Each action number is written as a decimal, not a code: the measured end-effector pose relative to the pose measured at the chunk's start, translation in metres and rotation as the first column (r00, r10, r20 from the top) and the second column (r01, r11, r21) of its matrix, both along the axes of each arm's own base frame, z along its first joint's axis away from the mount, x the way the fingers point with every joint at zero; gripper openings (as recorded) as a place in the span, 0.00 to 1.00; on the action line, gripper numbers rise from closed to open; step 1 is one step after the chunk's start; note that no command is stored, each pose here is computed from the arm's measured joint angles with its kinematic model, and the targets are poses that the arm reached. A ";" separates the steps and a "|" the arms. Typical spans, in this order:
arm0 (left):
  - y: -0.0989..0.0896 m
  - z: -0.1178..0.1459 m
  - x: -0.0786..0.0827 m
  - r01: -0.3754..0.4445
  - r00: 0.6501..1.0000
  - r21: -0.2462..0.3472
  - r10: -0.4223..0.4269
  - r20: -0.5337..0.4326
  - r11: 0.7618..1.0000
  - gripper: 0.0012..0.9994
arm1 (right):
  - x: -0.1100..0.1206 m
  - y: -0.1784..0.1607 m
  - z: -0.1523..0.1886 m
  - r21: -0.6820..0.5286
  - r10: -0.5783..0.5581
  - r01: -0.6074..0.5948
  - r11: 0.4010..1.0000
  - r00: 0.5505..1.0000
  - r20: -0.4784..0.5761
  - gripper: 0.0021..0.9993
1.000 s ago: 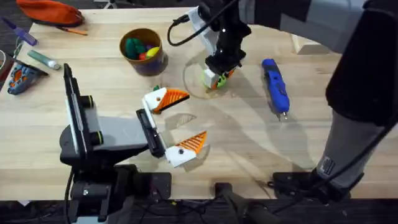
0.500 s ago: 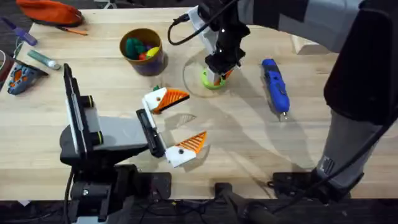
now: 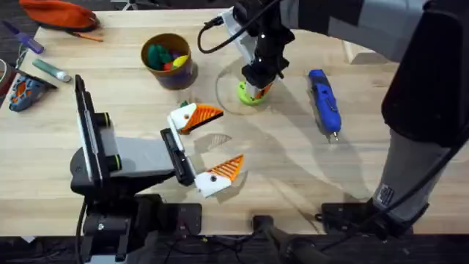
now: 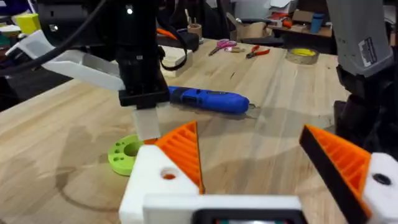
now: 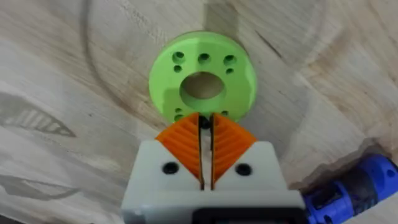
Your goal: Pick up the gripper from the table and insert it into the empty holder that is missing its gripper. Then pick up a screw, insert it into the mounting hole, and use the screwdriver to tighten it. Finally, clean up the table by picking up the vegetable and placing it into the bucket.
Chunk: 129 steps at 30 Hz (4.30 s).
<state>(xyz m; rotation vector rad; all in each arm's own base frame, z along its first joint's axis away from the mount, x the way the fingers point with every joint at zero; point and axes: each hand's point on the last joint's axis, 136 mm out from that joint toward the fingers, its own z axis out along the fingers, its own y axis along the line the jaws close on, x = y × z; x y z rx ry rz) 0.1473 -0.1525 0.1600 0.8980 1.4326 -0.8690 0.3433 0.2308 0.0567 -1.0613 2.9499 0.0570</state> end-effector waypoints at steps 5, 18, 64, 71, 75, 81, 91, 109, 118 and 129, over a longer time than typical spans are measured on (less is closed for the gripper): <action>0.000 0.000 0.000 0.000 1.000 0.000 0.000 0.000 1.000 0.99 | 0.000 0.001 0.000 0.001 0.002 -0.002 1.000 1.000 0.000 0.01; 0.000 0.000 0.000 0.000 1.000 0.000 0.000 0.000 1.000 0.99 | -0.001 0.001 0.000 -0.001 0.003 -0.003 1.000 1.000 -0.003 0.01; 0.000 0.000 0.000 0.000 1.000 0.000 0.000 0.000 1.000 0.99 | -0.021 0.053 0.191 0.019 0.325 -0.342 0.940 0.907 0.267 0.01; 0.000 0.000 0.000 0.000 1.000 0.000 0.000 0.000 1.000 0.99 | -0.048 0.078 0.191 0.009 0.431 -0.449 0.894 0.863 0.264 0.01; 0.000 0.000 0.000 0.000 1.000 0.000 0.000 0.000 1.000 0.99 | -0.059 0.088 0.191 0.006 0.469 -0.488 0.873 0.843 0.263 0.01; 0.000 0.000 0.000 0.000 1.000 0.000 0.000 0.000 1.000 0.99 | -0.066 0.099 0.205 0.019 0.476 -0.505 0.863 0.824 0.307 0.01; 0.000 0.000 0.000 0.000 1.000 0.000 0.000 0.000 1.000 0.99 | -0.118 0.140 0.233 0.058 0.589 -0.657 0.752 0.708 0.389 0.01; 0.000 0.000 0.000 0.000 1.000 0.000 0.000 0.000 1.000 0.99 | -0.157 0.147 0.186 0.019 0.695 -0.717 0.697 0.681 0.229 0.01; 0.000 0.000 0.000 0.000 1.000 0.000 0.000 0.000 1.000 0.99 | -0.157 0.146 0.185 0.018 0.696 -0.717 0.697 0.682 0.225 0.01; 0.000 0.000 0.000 0.000 1.000 0.000 0.000 0.000 1.000 0.99 | -0.157 0.148 0.186 0.020 0.695 -0.717 0.697 0.681 0.230 0.01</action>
